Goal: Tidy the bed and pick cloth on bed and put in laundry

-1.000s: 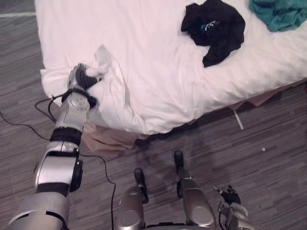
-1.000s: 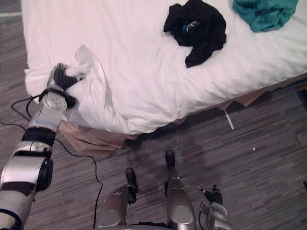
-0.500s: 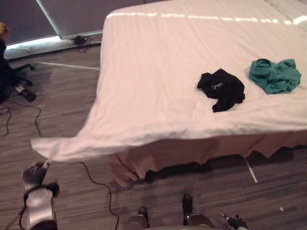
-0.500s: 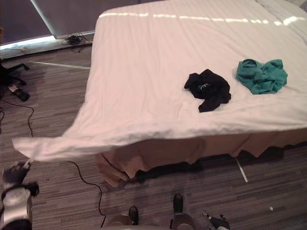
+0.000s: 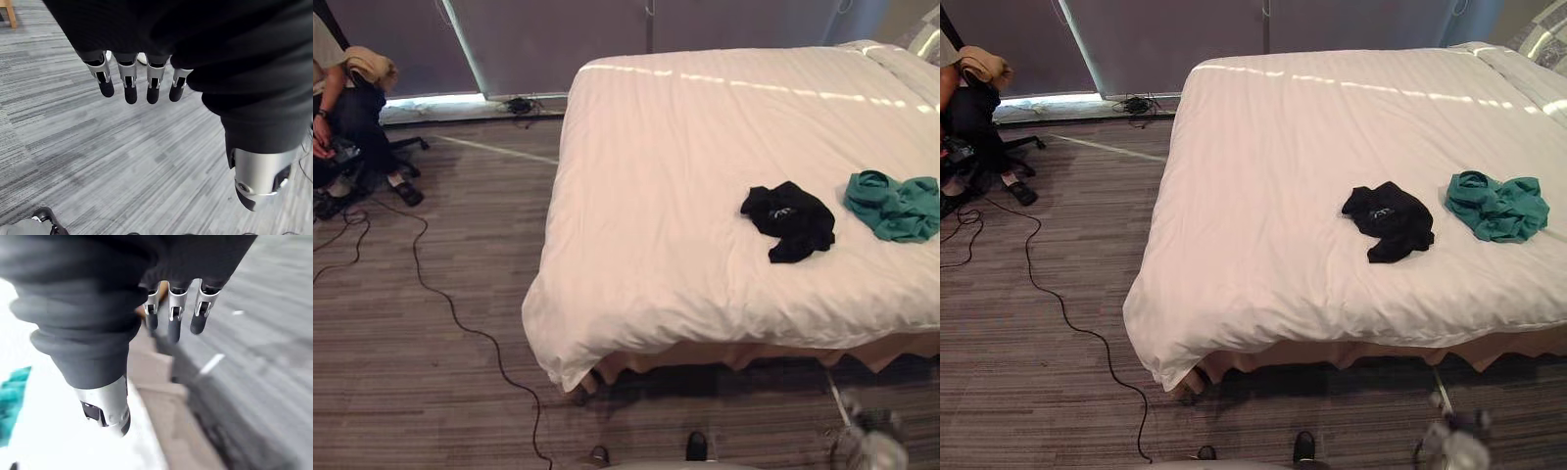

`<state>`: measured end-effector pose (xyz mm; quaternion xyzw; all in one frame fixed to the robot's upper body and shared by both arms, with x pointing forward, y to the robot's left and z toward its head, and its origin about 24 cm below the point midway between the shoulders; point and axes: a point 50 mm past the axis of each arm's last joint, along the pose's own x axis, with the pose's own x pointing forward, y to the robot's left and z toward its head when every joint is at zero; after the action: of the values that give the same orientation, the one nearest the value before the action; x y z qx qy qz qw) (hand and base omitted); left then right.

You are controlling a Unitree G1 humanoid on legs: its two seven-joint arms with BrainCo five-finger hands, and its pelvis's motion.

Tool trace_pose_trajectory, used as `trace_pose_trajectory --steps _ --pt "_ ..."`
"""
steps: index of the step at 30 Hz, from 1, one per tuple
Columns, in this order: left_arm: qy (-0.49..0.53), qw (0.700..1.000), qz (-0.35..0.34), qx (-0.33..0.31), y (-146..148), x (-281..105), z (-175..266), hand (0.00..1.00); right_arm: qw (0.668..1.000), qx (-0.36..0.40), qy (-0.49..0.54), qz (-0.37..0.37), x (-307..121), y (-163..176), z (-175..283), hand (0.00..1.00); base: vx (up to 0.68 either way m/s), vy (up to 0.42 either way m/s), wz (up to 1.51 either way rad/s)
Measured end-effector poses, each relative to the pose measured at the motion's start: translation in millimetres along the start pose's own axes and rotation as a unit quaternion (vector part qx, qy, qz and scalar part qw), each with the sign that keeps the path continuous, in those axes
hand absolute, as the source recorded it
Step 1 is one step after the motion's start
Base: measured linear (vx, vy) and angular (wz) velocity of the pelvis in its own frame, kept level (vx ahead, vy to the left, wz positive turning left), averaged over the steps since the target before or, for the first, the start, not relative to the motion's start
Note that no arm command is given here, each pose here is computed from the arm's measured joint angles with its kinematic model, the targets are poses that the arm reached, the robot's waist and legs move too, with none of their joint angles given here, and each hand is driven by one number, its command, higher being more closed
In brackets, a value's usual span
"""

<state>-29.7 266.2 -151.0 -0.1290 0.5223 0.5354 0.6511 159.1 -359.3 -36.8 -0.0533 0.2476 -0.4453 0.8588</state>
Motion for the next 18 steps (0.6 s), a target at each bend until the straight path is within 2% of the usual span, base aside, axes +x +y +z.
trace_pose_trajectory --steps 3,6,10,12,13,15,18 --pt "-0.012 0.999 -0.022 0.034 -10.9 -2.1 2.6 0.00 0.990 -0.021 -0.133 0.036 1.5 26.9 68.4 1.00 0.00 -0.003 0.02" --pt "-0.051 0.992 -0.077 0.085 -43.5 -8.6 17.1 0.00 0.956 -0.029 -0.277 0.093 -17.1 65.3 142.7 1.00 0.00 0.000 0.00" --pt "-0.129 0.975 -0.140 0.118 -88.9 -23.8 51.2 0.00 0.870 0.006 -0.456 0.185 -78.6 119.2 232.0 1.00 -0.07 -0.039 0.02" --pt "-0.173 0.961 -0.176 0.127 -114.1 -37.0 69.8 0.00 0.809 0.013 -0.538 0.236 -119.2 142.4 274.0 1.00 -0.03 -0.039 0.12" --pt "-0.182 0.957 -0.183 0.128 -118.7 -40.0 73.0 0.00 0.799 0.014 -0.550 0.243 -126.2 145.8 280.2 1.00 -0.04 -0.025 0.13" --pt "-0.226 0.941 -0.217 0.131 -141.1 -56.0 89.6 0.00 0.756 0.028 -0.591 0.280 -158.1 161.9 308.1 1.00 -0.04 -0.013 0.28" --pt "-0.263 0.924 -0.245 0.131 -161.3 -72.7 105.0 0.00 0.739 0.031 -0.604 0.297 -173.4 173.2 328.0 1.00 -0.06 0.001 0.15"
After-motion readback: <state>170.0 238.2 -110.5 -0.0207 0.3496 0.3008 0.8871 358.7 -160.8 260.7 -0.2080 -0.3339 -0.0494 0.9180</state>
